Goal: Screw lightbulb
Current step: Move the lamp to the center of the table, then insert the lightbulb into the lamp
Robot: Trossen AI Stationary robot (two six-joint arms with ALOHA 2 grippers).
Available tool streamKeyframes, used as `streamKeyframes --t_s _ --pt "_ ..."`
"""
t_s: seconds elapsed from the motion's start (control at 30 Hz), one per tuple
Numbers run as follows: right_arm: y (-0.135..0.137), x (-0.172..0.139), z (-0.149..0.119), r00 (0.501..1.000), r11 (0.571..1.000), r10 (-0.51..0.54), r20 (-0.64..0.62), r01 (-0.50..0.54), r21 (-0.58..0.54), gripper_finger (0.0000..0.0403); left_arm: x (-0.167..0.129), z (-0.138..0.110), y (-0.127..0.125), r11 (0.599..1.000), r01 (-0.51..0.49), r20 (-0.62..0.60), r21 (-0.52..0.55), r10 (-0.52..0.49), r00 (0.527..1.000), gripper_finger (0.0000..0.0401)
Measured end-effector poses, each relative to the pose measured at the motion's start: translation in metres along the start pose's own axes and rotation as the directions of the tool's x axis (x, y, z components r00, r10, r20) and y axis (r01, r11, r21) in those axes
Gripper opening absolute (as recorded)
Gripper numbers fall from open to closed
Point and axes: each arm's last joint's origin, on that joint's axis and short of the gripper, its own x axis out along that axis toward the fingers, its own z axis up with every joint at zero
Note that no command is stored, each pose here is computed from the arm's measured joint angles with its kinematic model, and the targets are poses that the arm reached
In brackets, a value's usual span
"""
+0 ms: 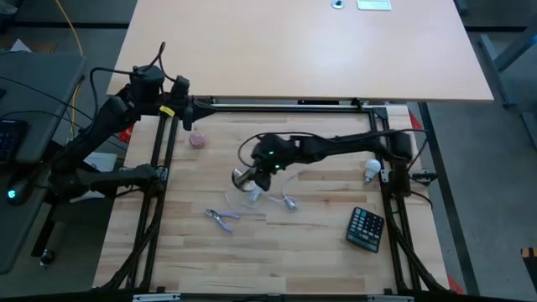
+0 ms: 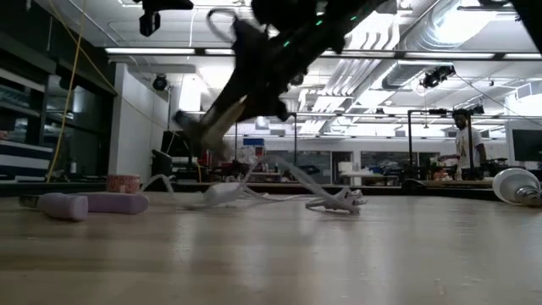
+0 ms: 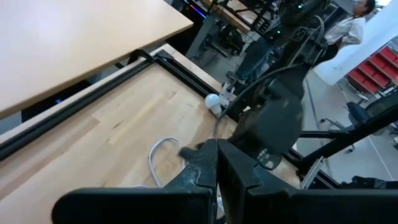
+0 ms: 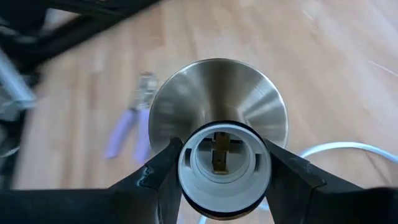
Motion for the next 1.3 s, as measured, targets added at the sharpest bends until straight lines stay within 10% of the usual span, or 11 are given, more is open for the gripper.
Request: streamKeyframes --t_s 0.7,1.3 --pt "-0.026 0.047 0.002 0.945 0.981 -0.195 -0.261 0.194 -0.027 0.0228 0.008 -0.006 -0.015 0.999 0.007 -0.023 0.037 -0.006 1.0 0.0" --pt "-0.026 -0.034 0.061 0.875 0.932 -0.291 -0.386 0.169 -0.32 0.0259 0.008 -0.006 -0.015 0.998 0.007 -0.024 0.057 -0.006 1.0 0.0"
